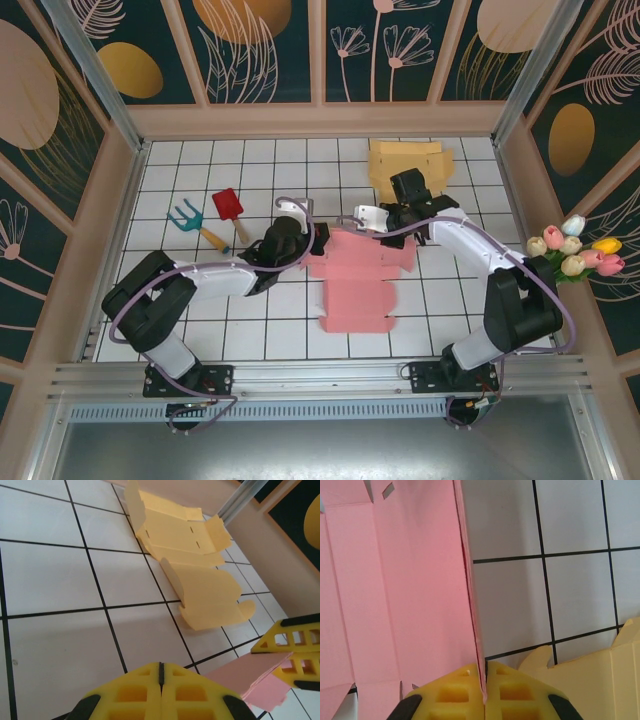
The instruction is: Fold the paper box
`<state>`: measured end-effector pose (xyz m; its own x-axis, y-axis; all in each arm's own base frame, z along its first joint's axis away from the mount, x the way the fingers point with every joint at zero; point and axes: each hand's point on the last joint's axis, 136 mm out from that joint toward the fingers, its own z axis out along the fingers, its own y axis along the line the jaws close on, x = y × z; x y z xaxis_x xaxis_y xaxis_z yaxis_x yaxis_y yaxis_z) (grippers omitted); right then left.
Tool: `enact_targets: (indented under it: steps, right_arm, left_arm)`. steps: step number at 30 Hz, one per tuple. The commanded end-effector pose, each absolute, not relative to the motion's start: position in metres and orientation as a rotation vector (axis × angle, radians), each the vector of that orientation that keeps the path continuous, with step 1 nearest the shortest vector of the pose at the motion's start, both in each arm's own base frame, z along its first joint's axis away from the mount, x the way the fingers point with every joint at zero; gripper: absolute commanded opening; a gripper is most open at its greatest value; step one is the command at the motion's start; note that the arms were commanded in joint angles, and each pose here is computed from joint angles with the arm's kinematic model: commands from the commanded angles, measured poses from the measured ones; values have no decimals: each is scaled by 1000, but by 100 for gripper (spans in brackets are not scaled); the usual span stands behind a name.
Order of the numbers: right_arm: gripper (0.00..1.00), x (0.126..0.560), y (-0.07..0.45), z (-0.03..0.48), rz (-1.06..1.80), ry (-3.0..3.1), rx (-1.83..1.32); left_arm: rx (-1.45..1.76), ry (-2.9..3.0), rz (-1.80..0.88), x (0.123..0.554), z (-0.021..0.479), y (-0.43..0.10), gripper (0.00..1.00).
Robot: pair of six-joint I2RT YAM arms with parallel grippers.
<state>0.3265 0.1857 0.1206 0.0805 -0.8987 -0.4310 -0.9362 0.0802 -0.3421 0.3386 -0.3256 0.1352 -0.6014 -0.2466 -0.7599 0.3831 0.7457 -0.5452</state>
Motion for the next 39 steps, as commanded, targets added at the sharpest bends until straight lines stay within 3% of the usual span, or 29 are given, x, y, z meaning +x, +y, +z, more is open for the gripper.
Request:
enact_targets:
  steps: [1, 14, 27, 39]
  right_arm:
    - [0, 325, 197, 135, 118, 1746, -1774]
    - [0, 327, 187, 133, 26, 1724, -1762]
    - [0, 334, 182, 132, -30, 1725, -1693]
    - [0, 335, 179, 137, -55, 1701, -1675]
  left_arm:
    - [154, 2036, -937, 332, 142, -347, 0]
    - [80, 2047, -838, 324, 145, -315, 2]
    - [54, 2176, -728, 300, 89, -281, 6]
    - [-66, 2246, -454, 314, 40, -250, 5]
